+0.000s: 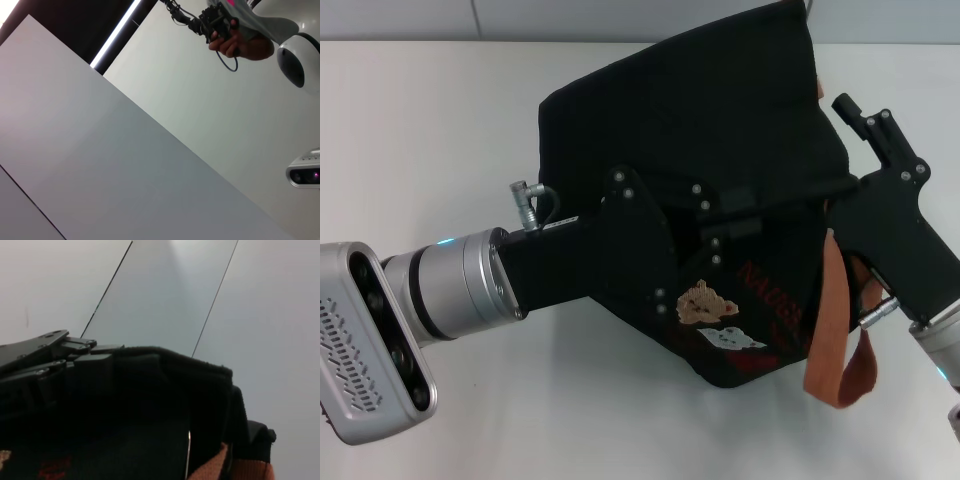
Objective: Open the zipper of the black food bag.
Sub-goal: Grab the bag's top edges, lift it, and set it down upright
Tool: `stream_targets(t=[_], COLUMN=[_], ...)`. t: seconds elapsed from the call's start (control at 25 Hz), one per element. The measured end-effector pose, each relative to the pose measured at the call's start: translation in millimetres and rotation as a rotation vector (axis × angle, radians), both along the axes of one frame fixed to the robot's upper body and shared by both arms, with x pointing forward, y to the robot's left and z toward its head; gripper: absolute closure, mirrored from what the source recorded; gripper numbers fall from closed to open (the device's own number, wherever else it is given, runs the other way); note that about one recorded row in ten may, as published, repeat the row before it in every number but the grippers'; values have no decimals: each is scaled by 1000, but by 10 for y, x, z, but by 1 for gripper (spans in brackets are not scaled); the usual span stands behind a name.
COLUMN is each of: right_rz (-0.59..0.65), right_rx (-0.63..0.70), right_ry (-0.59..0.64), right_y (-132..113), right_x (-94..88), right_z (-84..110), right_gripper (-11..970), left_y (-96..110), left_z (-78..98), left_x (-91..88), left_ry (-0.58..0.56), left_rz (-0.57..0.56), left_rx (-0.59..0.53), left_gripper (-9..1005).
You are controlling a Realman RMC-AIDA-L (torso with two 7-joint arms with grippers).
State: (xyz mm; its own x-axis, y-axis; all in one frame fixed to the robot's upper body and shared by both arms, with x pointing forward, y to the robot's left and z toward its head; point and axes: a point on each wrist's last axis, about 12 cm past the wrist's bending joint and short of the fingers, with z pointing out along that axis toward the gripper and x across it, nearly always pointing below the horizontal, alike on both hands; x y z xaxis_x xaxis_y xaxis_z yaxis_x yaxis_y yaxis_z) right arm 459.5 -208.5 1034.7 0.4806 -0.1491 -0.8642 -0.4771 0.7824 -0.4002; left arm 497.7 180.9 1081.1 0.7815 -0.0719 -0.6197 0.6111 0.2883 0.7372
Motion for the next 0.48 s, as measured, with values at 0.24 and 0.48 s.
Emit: stream_targets(t=[0.24,0.48], right_rz=[-8,-50], right_rx=[-16,-112], right_ry=[-18,-108], right_y=[-8,117], right_x=[-15,-35], right_z=[0,12], right_gripper=[127,127], left_y=[-4,-7], left_z=[2,7], left_x=[3,10], left_ry=[-1,-3], left_rz=[-2,-3], left_rx=[1,2], left_gripper=[908,907])
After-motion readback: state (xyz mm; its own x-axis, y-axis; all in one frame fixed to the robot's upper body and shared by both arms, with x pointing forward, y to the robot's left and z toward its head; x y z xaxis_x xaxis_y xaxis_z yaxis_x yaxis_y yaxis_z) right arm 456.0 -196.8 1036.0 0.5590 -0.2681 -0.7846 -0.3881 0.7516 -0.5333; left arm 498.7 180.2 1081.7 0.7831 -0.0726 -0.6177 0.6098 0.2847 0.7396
